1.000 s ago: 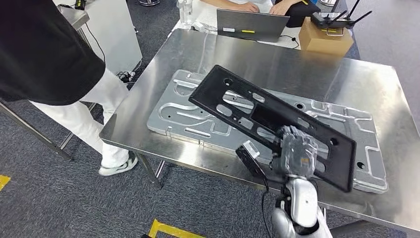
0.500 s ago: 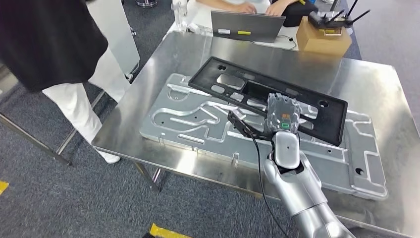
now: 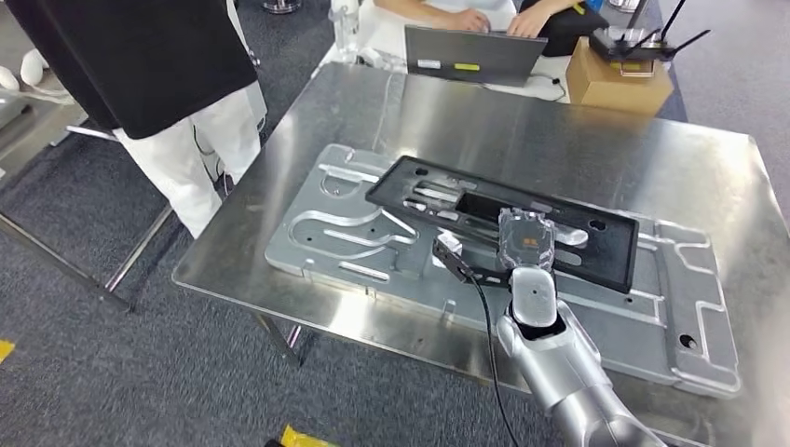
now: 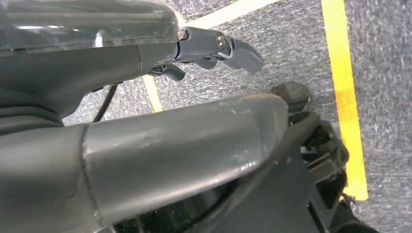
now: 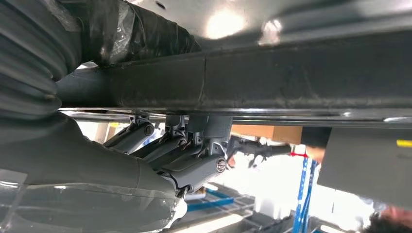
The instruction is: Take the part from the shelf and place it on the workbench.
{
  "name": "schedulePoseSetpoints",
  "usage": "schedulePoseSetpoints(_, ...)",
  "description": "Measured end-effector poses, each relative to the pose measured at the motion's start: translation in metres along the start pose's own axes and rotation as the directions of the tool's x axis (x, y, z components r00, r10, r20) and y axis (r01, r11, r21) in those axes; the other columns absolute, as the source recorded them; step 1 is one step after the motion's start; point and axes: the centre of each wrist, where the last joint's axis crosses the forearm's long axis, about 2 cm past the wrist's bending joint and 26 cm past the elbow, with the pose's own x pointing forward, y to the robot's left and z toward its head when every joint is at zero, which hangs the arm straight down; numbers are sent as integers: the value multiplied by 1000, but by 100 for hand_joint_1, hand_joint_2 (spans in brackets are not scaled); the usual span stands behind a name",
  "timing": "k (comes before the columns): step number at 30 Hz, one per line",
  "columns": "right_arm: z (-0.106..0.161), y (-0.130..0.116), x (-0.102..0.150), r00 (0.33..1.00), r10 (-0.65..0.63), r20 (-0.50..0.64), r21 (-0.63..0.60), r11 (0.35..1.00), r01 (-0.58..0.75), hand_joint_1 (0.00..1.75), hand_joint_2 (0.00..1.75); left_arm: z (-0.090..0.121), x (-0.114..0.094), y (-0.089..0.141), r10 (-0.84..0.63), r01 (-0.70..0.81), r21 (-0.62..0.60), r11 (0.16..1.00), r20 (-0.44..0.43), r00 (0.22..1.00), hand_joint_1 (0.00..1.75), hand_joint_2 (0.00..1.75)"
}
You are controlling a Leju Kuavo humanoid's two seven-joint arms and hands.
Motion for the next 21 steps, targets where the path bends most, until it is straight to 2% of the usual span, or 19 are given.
schedulePoseSetpoints(7,-1,0,-1,1000,6,0,6,1000,-6,175,175,0,0,1,-1,1,1,1000,0,1000,0,0)
schedulePoseSetpoints(14,8,17,2,1000,0,19,44,999,-1,175,175,1,-2,1,10,-10,7,1000,-5,1000,0,0)
schedulePoseSetpoints(18,16,29,7,999,-13,35,51,999,12,0,0,1,-3,1,16,-16,6,1000,-5,1000,0,0)
schedulePoseSetpoints(21,24,39,11,999,-22,47,66,998,19,0,0,1,-3,2,20,-20,5,1000,1,1000,0,0)
